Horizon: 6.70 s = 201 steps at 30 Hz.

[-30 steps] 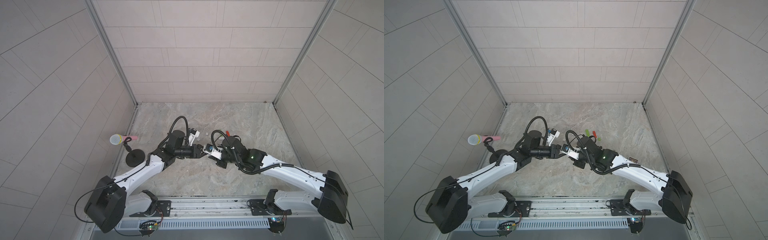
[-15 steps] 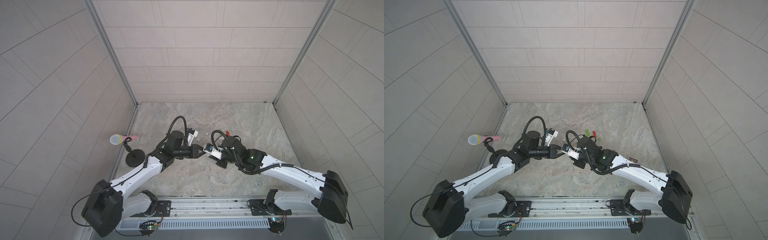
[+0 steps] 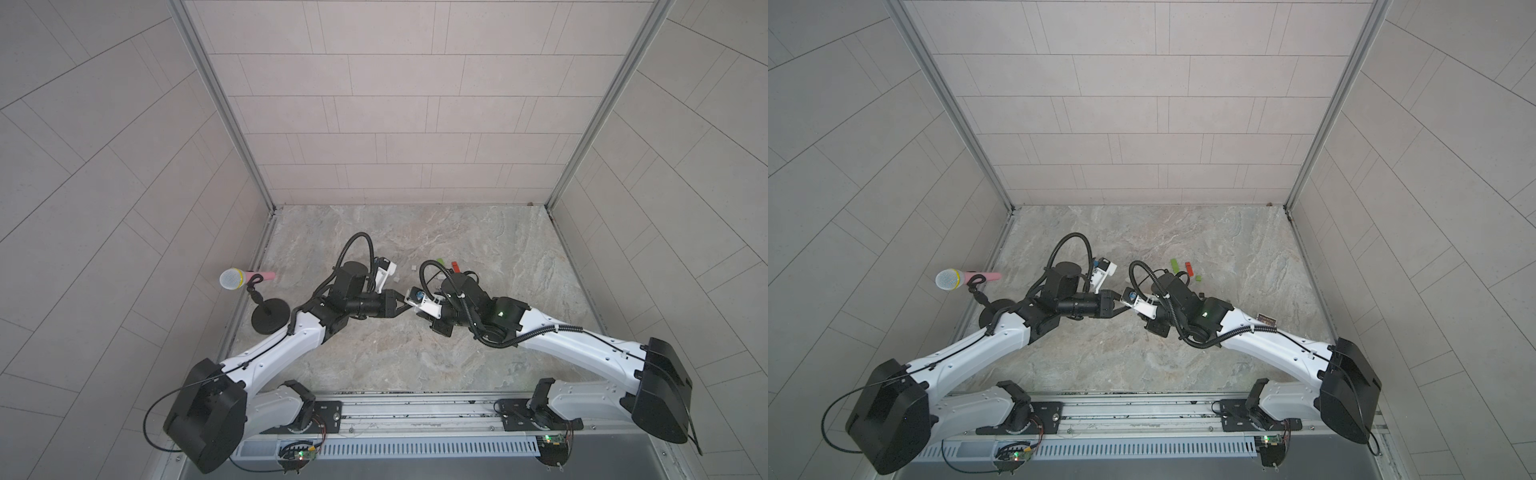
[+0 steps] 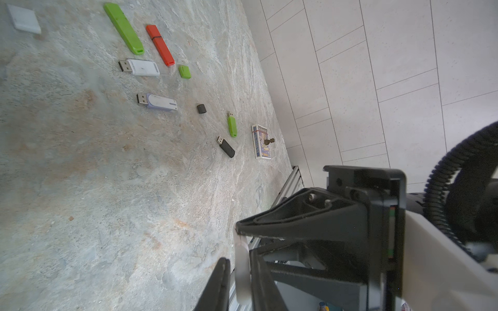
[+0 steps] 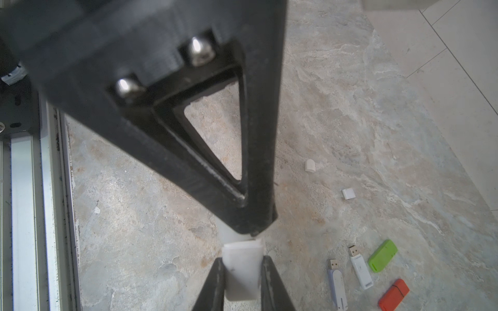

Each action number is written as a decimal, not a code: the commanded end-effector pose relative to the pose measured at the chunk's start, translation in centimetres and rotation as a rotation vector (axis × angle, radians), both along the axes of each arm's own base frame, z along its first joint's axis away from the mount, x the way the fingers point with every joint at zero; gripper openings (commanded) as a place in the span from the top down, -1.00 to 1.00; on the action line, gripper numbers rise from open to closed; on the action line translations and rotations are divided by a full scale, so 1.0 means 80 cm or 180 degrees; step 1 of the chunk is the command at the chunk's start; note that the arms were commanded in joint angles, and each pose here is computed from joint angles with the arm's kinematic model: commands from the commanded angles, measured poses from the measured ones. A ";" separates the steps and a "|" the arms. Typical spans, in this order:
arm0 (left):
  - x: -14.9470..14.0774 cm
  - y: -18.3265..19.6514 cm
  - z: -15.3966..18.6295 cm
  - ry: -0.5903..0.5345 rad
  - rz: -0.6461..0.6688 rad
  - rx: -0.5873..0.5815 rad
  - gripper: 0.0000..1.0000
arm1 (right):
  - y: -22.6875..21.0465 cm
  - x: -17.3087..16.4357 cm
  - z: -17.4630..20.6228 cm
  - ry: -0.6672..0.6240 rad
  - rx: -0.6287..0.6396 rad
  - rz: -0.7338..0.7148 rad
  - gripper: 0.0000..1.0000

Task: Close the usb drive cover
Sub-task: Close the cover of the USB drive, then place the USB drive at the center of the board, then move the cover to the center of the board.

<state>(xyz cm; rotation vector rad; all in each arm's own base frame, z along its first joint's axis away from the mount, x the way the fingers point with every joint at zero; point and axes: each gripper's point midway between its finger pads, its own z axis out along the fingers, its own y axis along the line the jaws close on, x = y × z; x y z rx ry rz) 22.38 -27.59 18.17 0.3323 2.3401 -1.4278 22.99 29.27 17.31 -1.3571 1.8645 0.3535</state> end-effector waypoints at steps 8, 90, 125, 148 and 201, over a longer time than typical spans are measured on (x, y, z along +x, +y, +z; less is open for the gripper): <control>0.003 0.004 0.002 0.0000 0.0038 0.0066 0.21 | 0.001 0.007 0.012 -0.0054 0.0058 -0.0108 0.76; 0.031 0.090 -0.002 -0.0819 0.1049 0.0724 -0.37 | -0.240 0.218 -0.129 0.1913 -0.0414 -0.3189 0.79; 0.040 0.093 -0.007 -0.0849 0.1082 0.0808 -0.47 | -0.262 0.255 -0.137 0.1971 -0.0695 -0.3272 0.36; 0.047 0.146 -0.052 -0.0416 0.1550 0.1336 -0.52 | -0.082 0.210 -0.102 0.1621 -0.0774 -0.1721 0.24; 0.056 0.178 -0.084 0.0047 0.1728 0.1342 -0.65 | 0.044 0.210 -0.216 0.1744 -0.1674 -0.0915 0.60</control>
